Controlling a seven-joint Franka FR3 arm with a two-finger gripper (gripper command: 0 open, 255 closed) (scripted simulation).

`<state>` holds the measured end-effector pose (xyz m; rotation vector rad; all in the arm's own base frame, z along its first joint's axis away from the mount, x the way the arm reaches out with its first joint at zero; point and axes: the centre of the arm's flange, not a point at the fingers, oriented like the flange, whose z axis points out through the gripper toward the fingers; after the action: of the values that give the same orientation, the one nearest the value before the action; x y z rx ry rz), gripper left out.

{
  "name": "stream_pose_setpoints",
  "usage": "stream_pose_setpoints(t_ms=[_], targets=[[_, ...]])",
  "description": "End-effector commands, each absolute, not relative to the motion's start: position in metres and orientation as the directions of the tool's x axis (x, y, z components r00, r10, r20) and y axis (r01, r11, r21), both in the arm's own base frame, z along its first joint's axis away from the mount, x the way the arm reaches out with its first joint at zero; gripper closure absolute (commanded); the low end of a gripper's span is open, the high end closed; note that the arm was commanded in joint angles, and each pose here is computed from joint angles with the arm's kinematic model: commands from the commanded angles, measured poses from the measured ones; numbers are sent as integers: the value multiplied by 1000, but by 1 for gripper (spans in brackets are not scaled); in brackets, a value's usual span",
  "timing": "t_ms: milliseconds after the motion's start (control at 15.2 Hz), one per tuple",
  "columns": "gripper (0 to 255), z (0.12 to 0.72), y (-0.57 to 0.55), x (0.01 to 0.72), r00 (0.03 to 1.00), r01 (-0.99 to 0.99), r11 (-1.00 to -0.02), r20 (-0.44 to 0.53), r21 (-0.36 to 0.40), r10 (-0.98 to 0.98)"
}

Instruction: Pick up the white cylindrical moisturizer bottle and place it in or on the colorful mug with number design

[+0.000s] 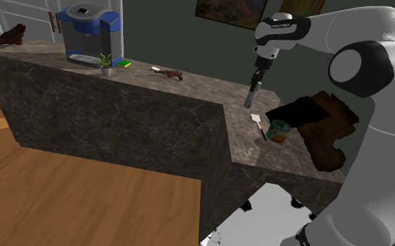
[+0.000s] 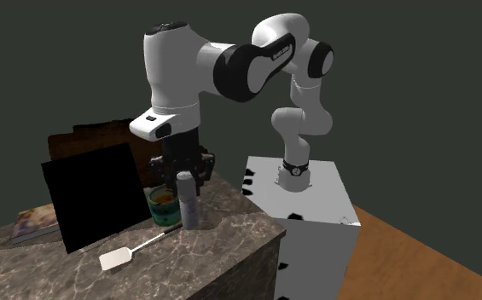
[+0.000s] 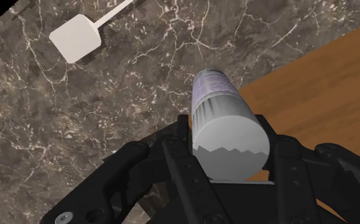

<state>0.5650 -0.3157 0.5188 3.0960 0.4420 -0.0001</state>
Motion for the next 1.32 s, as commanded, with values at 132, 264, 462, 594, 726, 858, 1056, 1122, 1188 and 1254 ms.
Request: stream_pose_setpoints(t_ms=[132, 264, 462, 594, 726, 858, 1056, 1122, 1188, 1254], targets=[[255, 538, -315, 566, 960, 280, -960, -2, 14, 280], [255, 542, -332, 546, 960, 280, -960, -2, 14, 280], [255, 550, -357, 516, 960, 280, -960, -2, 14, 280], [255, 554, -373, 496, 960, 280, -960, -2, 14, 280], [255, 559, -390, 476, 960, 280, -960, -2, 14, 280], [255, 564, -406, 456, 960, 280, -960, -2, 14, 280], [255, 571, -431, 426, 960, 280, -960, -2, 14, 280], [255, 574, -440, 416, 960, 280, -960, -2, 14, 280], [255, 576, -448, 406, 960, 280, -960, -2, 14, 280], [255, 579, -457, 395, 960, 280, -960, -2, 14, 280]])
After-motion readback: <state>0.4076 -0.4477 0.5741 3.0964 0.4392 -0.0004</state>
